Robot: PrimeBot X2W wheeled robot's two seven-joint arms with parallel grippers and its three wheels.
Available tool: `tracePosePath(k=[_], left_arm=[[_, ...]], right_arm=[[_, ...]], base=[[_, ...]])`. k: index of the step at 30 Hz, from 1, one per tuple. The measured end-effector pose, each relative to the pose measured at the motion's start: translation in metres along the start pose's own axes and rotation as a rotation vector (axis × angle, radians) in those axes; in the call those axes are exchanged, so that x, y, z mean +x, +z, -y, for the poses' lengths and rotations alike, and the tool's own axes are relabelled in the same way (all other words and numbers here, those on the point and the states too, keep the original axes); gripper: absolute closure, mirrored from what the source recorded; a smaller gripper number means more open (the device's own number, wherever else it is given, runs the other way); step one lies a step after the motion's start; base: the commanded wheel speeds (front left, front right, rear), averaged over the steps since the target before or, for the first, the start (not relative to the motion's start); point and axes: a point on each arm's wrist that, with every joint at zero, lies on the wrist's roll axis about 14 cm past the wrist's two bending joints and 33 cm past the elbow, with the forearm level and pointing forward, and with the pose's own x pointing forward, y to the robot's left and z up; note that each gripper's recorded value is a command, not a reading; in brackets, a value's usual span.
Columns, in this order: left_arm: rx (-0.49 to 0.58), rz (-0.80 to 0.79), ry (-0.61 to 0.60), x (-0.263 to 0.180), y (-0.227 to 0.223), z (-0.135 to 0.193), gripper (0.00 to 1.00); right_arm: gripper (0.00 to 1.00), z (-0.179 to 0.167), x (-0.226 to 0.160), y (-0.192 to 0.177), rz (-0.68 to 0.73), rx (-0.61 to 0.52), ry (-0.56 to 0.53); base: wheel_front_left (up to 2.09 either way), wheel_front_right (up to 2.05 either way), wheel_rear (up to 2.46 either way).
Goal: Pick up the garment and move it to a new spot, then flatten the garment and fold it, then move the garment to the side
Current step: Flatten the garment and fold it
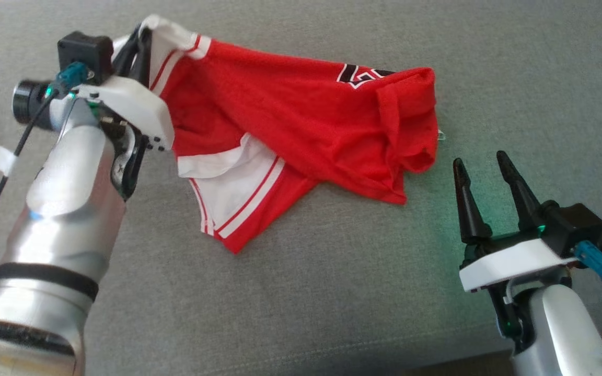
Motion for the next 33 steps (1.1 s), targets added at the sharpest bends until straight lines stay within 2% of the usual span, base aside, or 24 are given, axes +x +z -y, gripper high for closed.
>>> tracePosePath(k=[3,6,12,21,22,23,24,25,33], left_arm=[[0.067,0.108,-0.006,-0.012,0.027,0.004,1.00],[0.067,0.122,-0.012,-0.037,0.015,0.013,1.00],[0.033,-0.031,0.011,-0.100,-0.042,0.030,1.00],[-0.081,-0.188,0.012,-0.157,-0.078,0.062,1.00],[-0.088,-0.196,0.009,-0.160,-0.080,0.065,0.96],[-0.096,-0.199,0.010,-0.161,-0.081,0.066,0.64],[-0.112,-0.200,0.011,-0.161,-0.080,0.067,0.08],[-0.125,-0.195,0.011,-0.161,-0.079,0.069,0.00],[-0.190,-0.031,0.029,-0.154,-0.045,0.072,0.00]], right_arm=[[0.00,-0.003,0.002,0.003,0.011,0.001,0.008],[0.00,-0.004,0.003,0.006,0.019,0.003,0.013],[0.00,-0.011,0.006,0.010,0.024,0.004,0.033],[0.00,-0.012,0.007,0.012,0.022,0.003,0.036],[0.00,-0.012,0.007,0.012,0.024,0.003,0.036],[0.00,-0.012,0.006,0.013,0.026,0.003,0.035],[0.00,-0.012,0.006,0.013,0.025,0.002,0.035],[0.00,-0.011,0.005,0.014,0.027,0.002,0.034],[0.00,-0.004,-0.001,0.026,0.061,-0.003,0.010]], base=[[0.00,0.00,0.00],[0.00,0.00,0.00],[0.00,0.00,0.00],[0.00,0.00,0.00],[0.00,0.00,0.00],[0.00,0.00,0.00],[0.00,0.00,0.00],[0.00,0.00,0.00],[0.00,0.00,0.00]])
